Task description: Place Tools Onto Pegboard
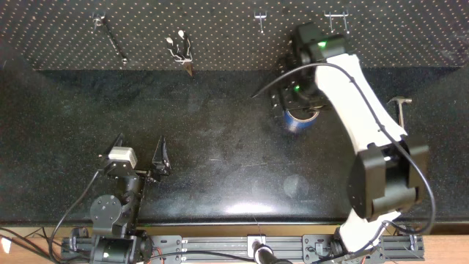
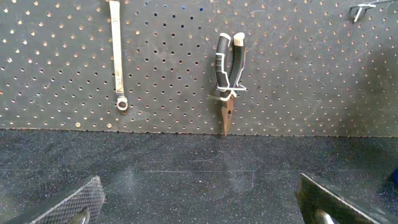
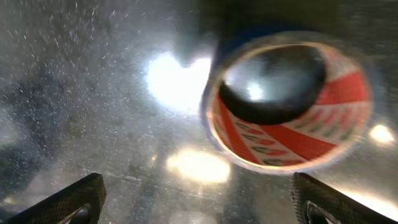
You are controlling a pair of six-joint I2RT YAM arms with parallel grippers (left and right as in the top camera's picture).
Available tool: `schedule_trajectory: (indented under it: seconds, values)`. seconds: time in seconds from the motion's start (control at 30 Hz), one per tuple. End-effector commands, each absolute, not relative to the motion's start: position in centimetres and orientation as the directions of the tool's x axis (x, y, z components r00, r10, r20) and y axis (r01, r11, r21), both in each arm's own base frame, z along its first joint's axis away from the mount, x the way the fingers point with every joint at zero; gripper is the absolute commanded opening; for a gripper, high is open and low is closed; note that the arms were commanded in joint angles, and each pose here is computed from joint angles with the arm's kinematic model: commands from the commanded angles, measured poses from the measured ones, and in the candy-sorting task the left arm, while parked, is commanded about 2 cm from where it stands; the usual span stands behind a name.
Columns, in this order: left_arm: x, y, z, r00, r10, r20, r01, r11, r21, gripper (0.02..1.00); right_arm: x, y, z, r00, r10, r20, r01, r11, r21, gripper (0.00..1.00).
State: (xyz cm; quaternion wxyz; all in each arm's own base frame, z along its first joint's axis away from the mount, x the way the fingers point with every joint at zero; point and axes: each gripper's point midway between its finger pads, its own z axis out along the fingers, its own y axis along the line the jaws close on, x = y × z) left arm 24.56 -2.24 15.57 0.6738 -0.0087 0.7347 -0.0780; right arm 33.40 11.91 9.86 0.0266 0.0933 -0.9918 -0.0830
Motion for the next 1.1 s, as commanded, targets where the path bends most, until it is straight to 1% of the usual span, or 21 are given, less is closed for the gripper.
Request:
schedule_trajectory:
  seconds: [0.03, 0.17, 0.23, 0.33, 0.43, 0.57, 0.63, 0.9, 1.1]
  values:
    - [24.5, -2.0, 15.6, -0.087, -0.109, -0.99, 0.084, 0.99, -0.117, 0.996, 34.5, 13.0, 7.8, -0.97, -0.238, 0.042, -0.229, 0.961, 0.154, 0.976]
    - [24.5, -2.0, 15.6, -0.087, -0.109, -0.99, 0.084, 0.99, -0.117, 0.996, 35.5, 13.1, 6.3, -0.973, -0.23, 0.036, -0.222, 0.963, 0.151, 0.976]
    - [24.5, -2.0, 15.6, -0.087, -0.109, -0.99, 0.084, 0.99, -0.117, 0.996, 36.0, 12.9, 5.8, -0.975, -0.219, 0.028, -0.214, 0.967, 0.135, 0.976]
    - [24.5, -2.0, 15.6, -0.087, -0.109, -0.99, 0.084, 0.99, -0.117, 0.996, 36.3, 13.0, 5.5, -0.979, -0.203, 0.024, -0.198, 0.971, 0.136, 0.976]
    - [24.5, -2.0, 15.6, -0.087, -0.109, -0.99, 0.084, 0.99, -0.117, 0.996, 36.2, 12.9, 4.7, -0.98, -0.192, 0.049, -0.184, 0.974, 0.134, 0.976]
    - [24.5, -2.0, 15.6, -0.087, -0.109, -0.99, 0.084, 0.99, -0.117, 0.996, 35.9, 12.8, 3.4, -0.985, -0.151, 0.089, -0.139, 0.982, 0.127, 0.978]
    - [24.5, -2.0, 15.6, -0.087, -0.109, -0.99, 0.084, 0.99, -0.117, 0.993, 35.9, 12.7, 3.3, -0.987, -0.127, 0.095, -0.115, 0.986, 0.124, 0.978]
    - [24.5, -2.0, 15.6, -0.087, -0.109, -0.99, 0.084, 0.99, -0.117, 0.993, 36.0, 12.6, 3.3, -0.988, -0.119, 0.097, -0.106, 0.987, 0.124, 0.98]
    - [24.5, -2.0, 15.6, -0.087, -0.109, -0.99, 0.084, 0.99, -0.117, 0.996, 35.8, 12.6, 2.4, -0.986, -0.112, 0.12, -0.098, 0.988, 0.119, 0.98]
